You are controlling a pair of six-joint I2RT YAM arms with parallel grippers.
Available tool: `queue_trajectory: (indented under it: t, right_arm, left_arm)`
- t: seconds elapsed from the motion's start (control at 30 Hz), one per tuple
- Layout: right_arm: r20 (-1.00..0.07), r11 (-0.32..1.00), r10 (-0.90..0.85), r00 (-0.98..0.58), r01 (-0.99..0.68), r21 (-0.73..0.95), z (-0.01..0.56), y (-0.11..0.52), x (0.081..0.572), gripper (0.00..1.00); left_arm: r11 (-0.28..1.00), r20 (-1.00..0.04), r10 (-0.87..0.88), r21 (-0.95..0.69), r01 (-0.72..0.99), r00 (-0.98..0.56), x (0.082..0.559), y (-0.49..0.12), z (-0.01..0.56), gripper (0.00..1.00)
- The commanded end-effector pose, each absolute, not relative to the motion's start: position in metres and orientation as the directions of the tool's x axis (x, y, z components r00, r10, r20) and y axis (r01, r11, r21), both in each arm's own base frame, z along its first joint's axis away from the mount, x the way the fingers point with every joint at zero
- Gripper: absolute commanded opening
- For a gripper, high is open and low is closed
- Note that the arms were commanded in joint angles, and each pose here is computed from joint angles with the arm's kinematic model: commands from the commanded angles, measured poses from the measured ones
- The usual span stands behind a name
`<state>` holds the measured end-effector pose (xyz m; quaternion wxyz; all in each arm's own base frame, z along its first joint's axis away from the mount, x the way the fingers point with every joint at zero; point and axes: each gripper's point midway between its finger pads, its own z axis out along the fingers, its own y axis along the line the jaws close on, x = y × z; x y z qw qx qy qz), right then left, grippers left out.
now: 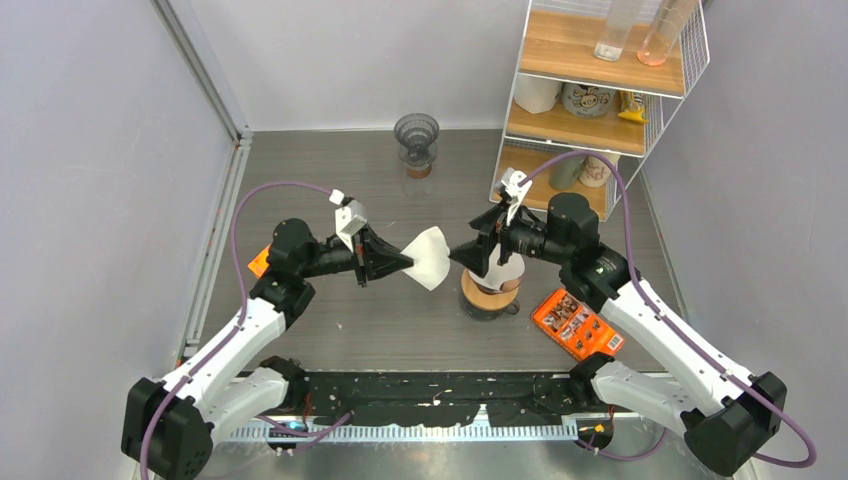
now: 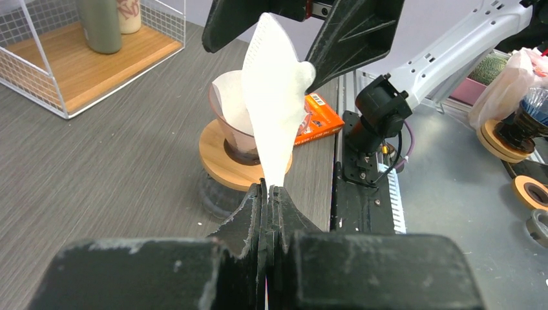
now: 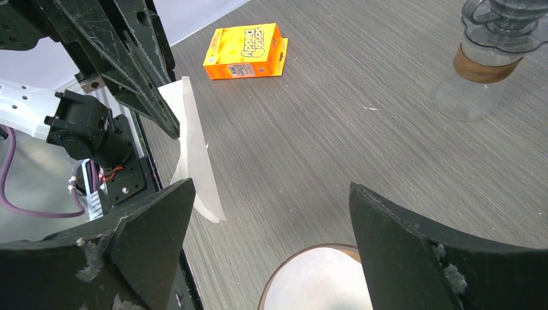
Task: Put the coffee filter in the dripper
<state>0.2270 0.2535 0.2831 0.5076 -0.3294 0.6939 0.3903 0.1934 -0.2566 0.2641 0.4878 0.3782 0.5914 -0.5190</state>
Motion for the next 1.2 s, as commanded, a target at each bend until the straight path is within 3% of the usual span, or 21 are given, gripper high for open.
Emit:
queue_trajectory:
  t: [0.0,0.77,1.17]
  right_arm:
    - [-0.977,0.491,-0.005,-0.214,-0.851,0.184,0.311,0.257,0.239,0.96]
    - [-0.96,0.519,0.06,-0.272,-0.813,0.263,0.313,0.259,0.247,0.95]
    - [-0.962,0.502,0.01,-0.273,-0.83,0.241,0.299,0.265,0.251,0.95]
  left_arm:
    - [0.115,-0.982,-0.088,-0.178,0.977,-0.168,0.188,-0.261,0.288,0.0]
    - [0.138,-0.98,-0.106,-0.182,0.973,-0.169,0.193,-0.261,0.291,0.0]
    - [0.03,-0.983,-0.104,-0.153,0.988,-0.149,0.173,-0.262,0.294,0.0]
